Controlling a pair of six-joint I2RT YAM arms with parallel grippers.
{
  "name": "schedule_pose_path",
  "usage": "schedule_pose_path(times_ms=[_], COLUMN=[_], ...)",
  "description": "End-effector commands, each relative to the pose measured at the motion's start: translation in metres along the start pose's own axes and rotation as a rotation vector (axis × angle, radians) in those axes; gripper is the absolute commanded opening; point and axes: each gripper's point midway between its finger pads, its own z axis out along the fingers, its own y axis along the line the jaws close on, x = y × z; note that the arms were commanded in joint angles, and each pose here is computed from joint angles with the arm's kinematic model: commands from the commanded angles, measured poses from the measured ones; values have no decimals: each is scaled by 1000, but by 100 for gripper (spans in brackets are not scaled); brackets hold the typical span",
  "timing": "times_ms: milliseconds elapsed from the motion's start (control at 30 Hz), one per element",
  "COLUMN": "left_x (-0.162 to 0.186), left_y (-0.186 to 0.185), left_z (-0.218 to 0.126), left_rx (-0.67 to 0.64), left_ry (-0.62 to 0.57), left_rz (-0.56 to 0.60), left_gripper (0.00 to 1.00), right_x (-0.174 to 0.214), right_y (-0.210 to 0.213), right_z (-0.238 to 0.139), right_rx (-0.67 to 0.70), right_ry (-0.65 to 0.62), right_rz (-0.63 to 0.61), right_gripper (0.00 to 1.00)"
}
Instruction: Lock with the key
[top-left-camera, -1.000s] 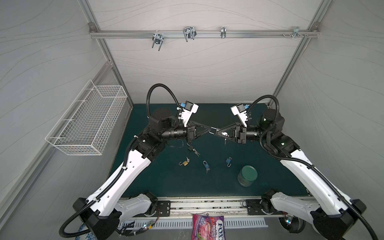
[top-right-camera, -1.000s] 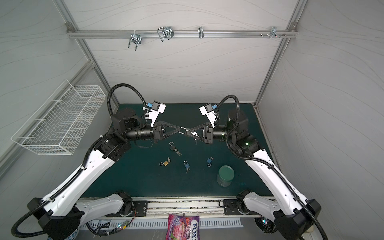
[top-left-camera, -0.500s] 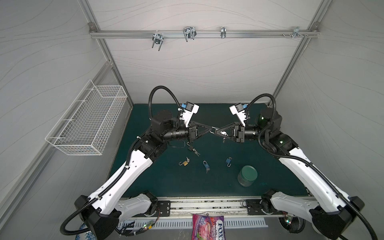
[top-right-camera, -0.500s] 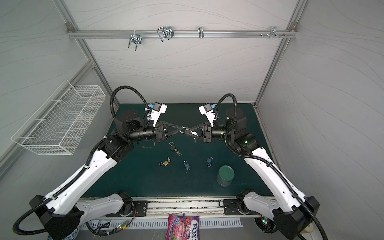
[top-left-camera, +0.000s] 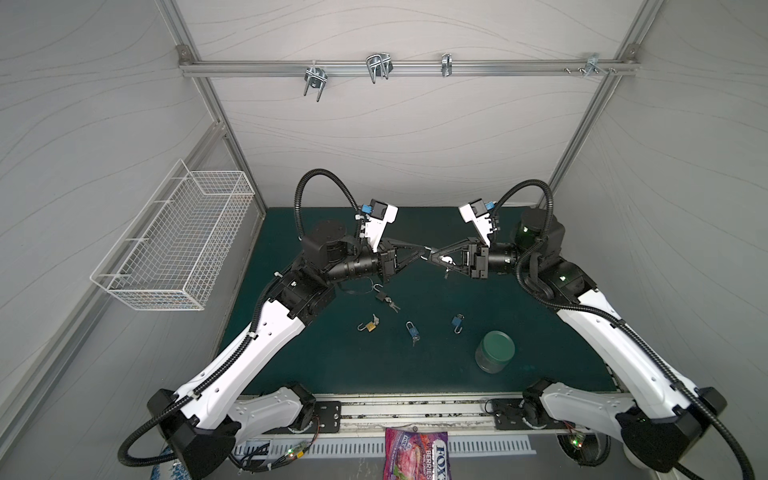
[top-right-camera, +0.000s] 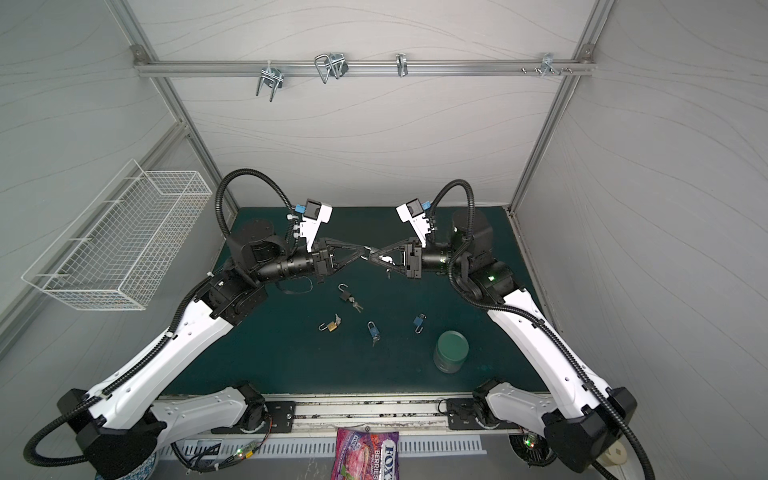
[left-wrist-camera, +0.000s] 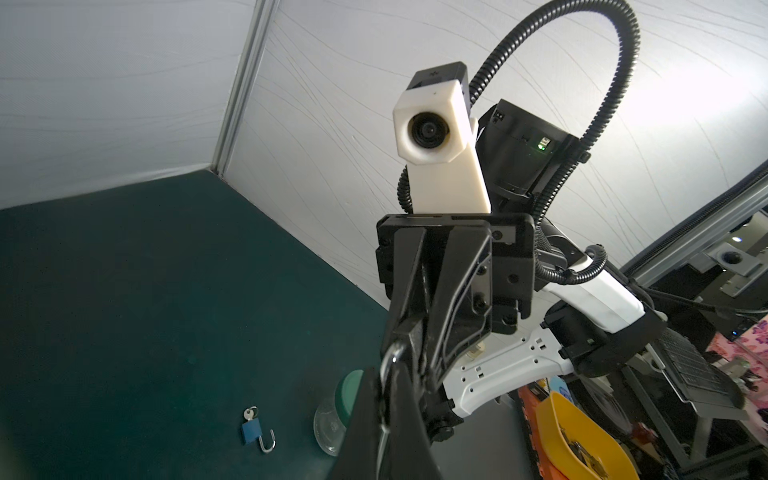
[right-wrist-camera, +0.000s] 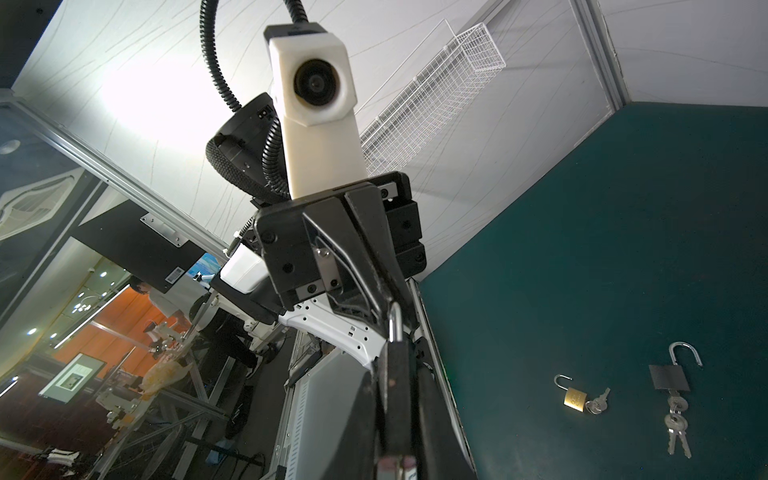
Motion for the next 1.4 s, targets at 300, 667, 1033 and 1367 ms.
schedule_pose_path(times_ms=[300, 667, 1033, 1367], left_x=[29, 12, 3, 5], left_y=[5, -8, -15, -6], left_z=[-19, -19, -21, -20], left_rx=[110, 186, 213, 172], left_ry=[95, 59, 25, 20], left_rz=[-149, -160, -170, -174], left_gripper=[0, 0, 0, 0], right_x=[-4, 13, 30, 42], right_y=[15, 16, -9, -18], right_z=[-9, -5, -1, -5], right_rx=[9, -49, -1, 32], right_ry=[-58, -10, -11, -14], right_rz=[-208, -241, -263, -286], right_gripper=[0, 49, 71, 53])
